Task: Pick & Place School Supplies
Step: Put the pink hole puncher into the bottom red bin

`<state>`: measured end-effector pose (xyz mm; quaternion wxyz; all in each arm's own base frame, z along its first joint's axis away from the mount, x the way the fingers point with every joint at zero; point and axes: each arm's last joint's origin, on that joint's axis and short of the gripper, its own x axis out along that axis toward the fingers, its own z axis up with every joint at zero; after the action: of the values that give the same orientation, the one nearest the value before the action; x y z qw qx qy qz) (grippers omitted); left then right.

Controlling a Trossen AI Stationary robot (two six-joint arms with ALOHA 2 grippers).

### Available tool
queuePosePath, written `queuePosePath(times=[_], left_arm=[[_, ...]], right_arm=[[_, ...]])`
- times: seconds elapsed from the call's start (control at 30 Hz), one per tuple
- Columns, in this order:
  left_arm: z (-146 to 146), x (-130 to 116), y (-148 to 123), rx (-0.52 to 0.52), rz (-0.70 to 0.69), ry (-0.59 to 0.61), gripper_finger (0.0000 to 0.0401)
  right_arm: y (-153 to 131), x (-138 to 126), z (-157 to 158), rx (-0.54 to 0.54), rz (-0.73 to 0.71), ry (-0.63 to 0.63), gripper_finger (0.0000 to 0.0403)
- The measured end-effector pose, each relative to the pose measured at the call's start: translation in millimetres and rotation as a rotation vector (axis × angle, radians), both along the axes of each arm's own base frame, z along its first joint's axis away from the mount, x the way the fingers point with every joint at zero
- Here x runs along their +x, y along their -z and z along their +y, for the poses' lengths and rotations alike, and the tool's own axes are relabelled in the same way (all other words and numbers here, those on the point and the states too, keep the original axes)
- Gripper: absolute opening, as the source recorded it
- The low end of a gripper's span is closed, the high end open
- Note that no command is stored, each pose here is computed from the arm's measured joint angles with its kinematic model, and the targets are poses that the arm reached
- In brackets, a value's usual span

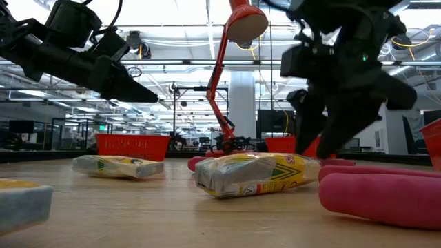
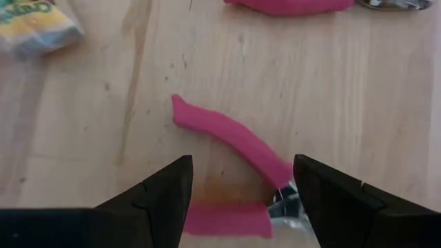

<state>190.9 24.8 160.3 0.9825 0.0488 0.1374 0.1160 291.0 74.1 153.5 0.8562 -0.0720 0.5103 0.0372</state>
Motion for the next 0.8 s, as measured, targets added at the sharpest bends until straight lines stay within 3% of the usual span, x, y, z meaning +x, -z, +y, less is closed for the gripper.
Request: queuePosePath(times=[0.37, 0.5, 0.63, 0.67, 0.8], left_arm=[[0, 0, 0, -0.002, -0.001, -0.001, 0.0214], [0, 0, 0, -0.003, 0.001, -0.001, 0.0214], [0, 0, 1, -0.003, 0.008, -0.001, 0.0214], [0, 0, 1, -0.003, 0.008, -0.001, 0.0214], [0, 0, 1, -0.004, 0.009, -0.001, 0.0214]], right_arm=[[25, 13, 2, -0.05, -0.011, 0.015, 0.023], [26, 15, 2, -0.066, -0.03, 0.035, 0.0165], [25, 16, 1, -0.086, -0.049, 0.041, 0.0044], [25, 16, 1, -0.087, -0.051, 0.038, 0.0029], [25, 18, 2, -0.119, -0.092, 0.078, 0.0028]])
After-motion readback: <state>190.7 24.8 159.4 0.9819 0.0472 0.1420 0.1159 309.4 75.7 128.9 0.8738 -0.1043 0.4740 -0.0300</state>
